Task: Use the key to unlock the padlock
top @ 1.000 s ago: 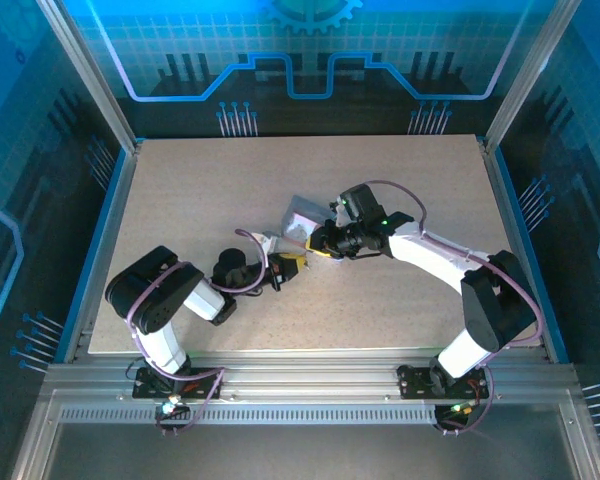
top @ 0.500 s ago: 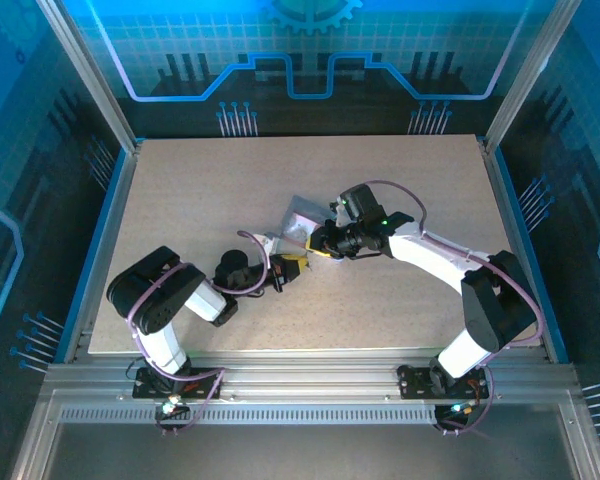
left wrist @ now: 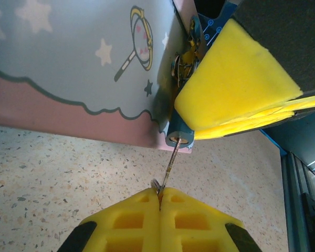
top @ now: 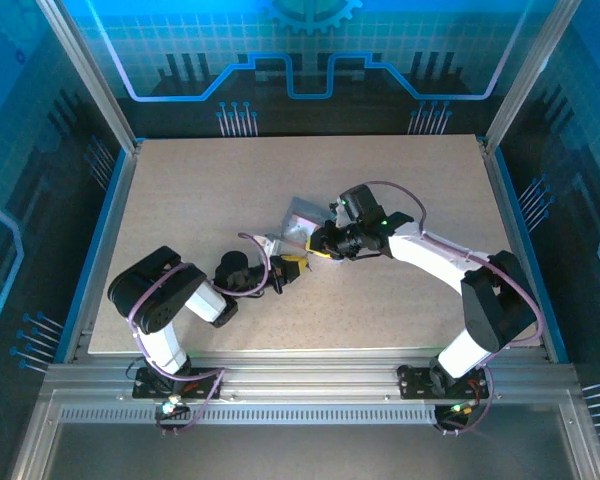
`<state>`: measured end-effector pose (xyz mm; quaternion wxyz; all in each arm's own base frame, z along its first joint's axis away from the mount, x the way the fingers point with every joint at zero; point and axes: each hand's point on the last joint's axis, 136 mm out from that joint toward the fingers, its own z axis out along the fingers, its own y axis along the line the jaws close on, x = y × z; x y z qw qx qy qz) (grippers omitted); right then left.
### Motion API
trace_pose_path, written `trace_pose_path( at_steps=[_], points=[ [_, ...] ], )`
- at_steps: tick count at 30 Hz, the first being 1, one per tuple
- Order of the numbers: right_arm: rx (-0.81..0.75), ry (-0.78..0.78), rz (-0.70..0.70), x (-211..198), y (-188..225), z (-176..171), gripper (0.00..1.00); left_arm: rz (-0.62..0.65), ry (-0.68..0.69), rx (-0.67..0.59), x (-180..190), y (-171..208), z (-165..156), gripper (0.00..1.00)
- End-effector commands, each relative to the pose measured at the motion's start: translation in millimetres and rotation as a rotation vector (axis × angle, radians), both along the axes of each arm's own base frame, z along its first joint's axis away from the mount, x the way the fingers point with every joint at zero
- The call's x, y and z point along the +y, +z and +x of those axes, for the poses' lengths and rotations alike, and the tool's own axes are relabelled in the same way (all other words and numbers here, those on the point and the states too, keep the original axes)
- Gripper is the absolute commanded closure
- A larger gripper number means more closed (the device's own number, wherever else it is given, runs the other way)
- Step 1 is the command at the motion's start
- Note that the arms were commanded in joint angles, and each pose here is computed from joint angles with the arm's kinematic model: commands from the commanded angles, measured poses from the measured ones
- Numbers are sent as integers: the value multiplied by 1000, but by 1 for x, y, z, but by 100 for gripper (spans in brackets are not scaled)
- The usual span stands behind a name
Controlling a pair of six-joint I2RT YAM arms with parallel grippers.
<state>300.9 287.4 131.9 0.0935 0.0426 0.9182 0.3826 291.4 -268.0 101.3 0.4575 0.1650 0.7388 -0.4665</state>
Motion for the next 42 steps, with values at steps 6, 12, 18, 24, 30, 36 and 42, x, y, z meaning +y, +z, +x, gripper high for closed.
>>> trace_pose_path(
  at_steps=[6, 12, 18, 24, 30, 36, 42],
  points=[
    [-7, 55, -21, 2, 7, -9, 100, -6, -3, -86, -1, 15, -1, 100],
    [2, 72, -48, 3, 2, -12, 100, -4, -17, -85, -4, 18, 1, 100],
    [5, 100, -62, 7, 0, -13, 100, 7, -32, -79, -7, 17, 1, 100],
    [8, 112, -54, 10, 4, -14, 100, 26, -35, -73, -7, 12, 0, 100],
    [-14, 107, -67, 4, 18, -10, 100, 23, -46, -48, -5, 9, -6, 100],
    [-23, 101, -75, -3, 24, -11, 100, 19, -58, -32, -5, 7, -9, 100],
    [-23, 95, -65, -6, 27, -11, 100, 15, -68, -18, -7, 3, -10, 100]
  ],
)
